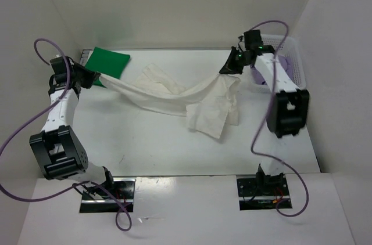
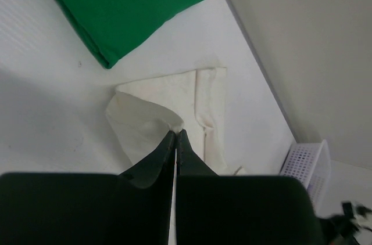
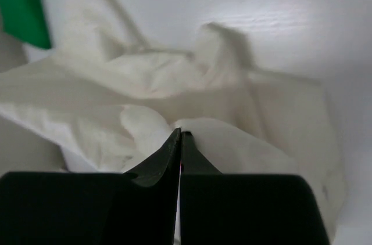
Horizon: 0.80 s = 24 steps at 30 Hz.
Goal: Fold and stack the t-shirts
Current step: Flatten out the tshirt
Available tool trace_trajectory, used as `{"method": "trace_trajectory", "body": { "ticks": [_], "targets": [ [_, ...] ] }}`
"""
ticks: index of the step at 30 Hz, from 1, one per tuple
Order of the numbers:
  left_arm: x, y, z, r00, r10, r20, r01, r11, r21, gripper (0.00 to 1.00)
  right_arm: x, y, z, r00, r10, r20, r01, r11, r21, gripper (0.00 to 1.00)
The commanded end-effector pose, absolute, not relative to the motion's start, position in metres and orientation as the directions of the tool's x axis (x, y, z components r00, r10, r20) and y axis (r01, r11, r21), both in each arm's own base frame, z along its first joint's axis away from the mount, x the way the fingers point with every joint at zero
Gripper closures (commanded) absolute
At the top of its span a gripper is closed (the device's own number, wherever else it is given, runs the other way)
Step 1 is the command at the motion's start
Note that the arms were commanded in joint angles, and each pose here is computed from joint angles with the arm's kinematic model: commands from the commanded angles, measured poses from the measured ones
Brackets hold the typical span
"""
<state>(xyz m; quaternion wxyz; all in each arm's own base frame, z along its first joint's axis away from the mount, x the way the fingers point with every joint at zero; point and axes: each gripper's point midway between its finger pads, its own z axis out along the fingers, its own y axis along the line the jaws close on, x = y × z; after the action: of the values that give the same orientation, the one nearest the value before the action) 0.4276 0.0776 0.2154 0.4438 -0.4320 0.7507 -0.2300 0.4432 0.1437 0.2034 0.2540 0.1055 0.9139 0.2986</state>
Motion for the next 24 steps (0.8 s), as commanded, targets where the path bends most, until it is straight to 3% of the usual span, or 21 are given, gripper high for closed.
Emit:
{"method": "trace_trajectory", "body": {
  "ticks": [1,4,5,7,9,11,12,13,14,16,17,24],
  "targets": [
    [0.438,0.088,0.214,-0.224,-0.83,-0.51,-0.431,0.554,-0.712,1.0,0.493,0.142,0.138,-0.862,0.324,-0.39,0.091,0.856,0.51,1.0],
    [0.438,0.088,0.205,-0.23,-0.833,-0.503,-0.44,0.551,-0.709,1.0,0.507,0.144,0.138,-0.844,0.349,-0.407,0.113,0.858,0.501,0.89],
    [0.436,0.087,0.198,-0.237,-0.835,-0.496,-0.45,0.547,-0.706,1.0,0.506,0.144,0.149,-0.835,0.35,-0.424,0.102,0.856,0.506,0.73],
    [0.433,0.086,0.19,-0.244,-0.838,-0.488,-0.46,0.543,-0.702,1.0,0.492,0.139,0.169,-0.806,0.354,-0.475,0.094,0.869,0.487,0.54],
    [0.43,0.085,0.19,-0.244,-0.838,-0.488,-0.459,0.543,-0.703,1.0,0.453,0.134,0.183,-0.788,0.374,-0.489,0.11,0.867,0.486,0.48],
    [0.428,0.084,0.191,-0.24,-0.837,-0.492,-0.454,0.545,-0.705,1.0,0.428,0.134,0.187,-0.763,0.425,-0.487,0.125,0.836,0.534,0.47],
    [0.426,0.083,0.185,-0.246,-0.839,-0.485,-0.463,0.542,-0.701,1.0,0.394,0.131,0.149,-0.803,0.438,-0.404,0.189,0.83,0.525,0.48],
    [0.424,0.077,0.185,-0.256,-0.836,-0.486,-0.456,0.548,-0.702,1.0,0.377,0.134,0.162,-0.78,0.454,-0.431,0.169,0.816,0.553,0.52],
    [0.425,0.071,0.185,-0.267,-0.832,-0.486,-0.448,0.554,-0.702,1.0,0.345,0.132,0.126,-0.809,0.48,-0.338,0.244,0.799,0.55,0.57],
    [0.425,0.059,0.18,-0.294,-0.826,-0.48,-0.441,0.563,-0.699,1.0,0.319,0.14,0.116,-0.814,0.488,-0.315,0.252,0.785,0.565,0.58],
    [0.423,0.059,0.176,-0.299,-0.828,-0.475,-0.448,0.561,-0.696,1.0,0.297,0.137,0.09,-0.821,0.512,-0.253,0.314,0.775,0.549,0.58],
    [0.422,0.032,0.17,-0.343,-0.813,-0.471,-0.42,0.581,-0.697,1.0,0.265,0.14,0.05,-0.827,0.529,-0.188,0.378,0.772,0.511,0.58]
  ]
}}
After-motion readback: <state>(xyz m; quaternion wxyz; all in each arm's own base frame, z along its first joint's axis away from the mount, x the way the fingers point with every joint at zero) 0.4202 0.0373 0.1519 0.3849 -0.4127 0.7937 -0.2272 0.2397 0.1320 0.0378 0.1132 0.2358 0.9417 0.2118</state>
